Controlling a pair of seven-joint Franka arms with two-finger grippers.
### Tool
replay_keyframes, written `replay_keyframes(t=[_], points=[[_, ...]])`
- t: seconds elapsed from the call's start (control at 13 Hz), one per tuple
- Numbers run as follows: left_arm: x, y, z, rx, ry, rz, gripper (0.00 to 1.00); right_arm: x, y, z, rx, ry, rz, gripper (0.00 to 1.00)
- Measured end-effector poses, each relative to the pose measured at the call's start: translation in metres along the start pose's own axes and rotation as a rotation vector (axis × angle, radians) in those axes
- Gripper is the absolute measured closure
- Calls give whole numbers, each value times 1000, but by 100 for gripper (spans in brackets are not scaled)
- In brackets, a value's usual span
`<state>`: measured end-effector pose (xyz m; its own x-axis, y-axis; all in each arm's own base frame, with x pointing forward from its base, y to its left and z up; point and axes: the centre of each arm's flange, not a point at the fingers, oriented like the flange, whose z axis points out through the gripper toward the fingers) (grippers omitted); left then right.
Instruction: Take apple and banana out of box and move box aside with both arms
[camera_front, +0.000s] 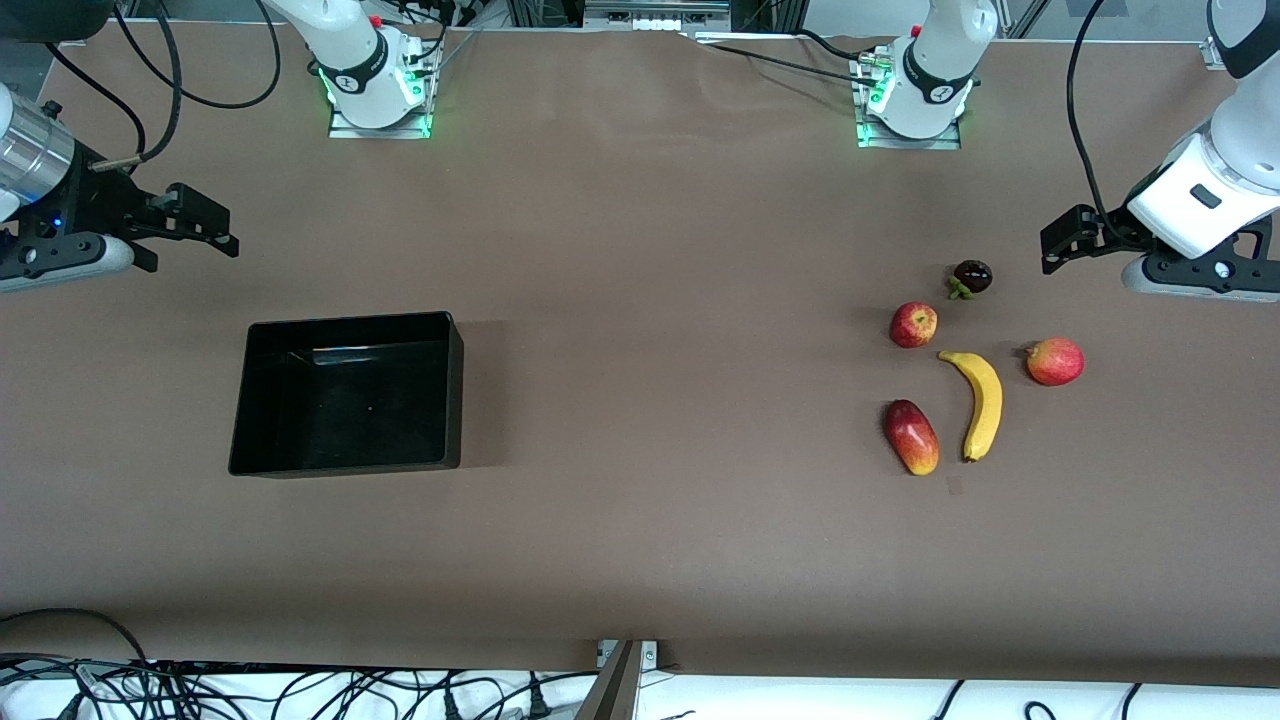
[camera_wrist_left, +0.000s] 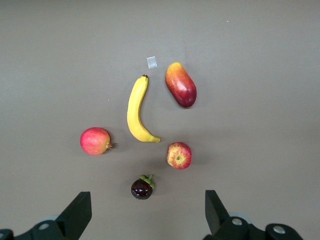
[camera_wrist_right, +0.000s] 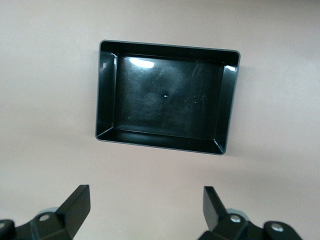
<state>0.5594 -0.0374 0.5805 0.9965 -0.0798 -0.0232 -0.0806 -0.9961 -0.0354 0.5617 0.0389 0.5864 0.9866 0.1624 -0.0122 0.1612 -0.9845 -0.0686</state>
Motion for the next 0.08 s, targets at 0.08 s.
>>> replay_keyframes(t=[0.08], points=[[0, 0, 0, 0, 0, 0, 0, 1, -3, 2, -14, -3, 0, 0]])
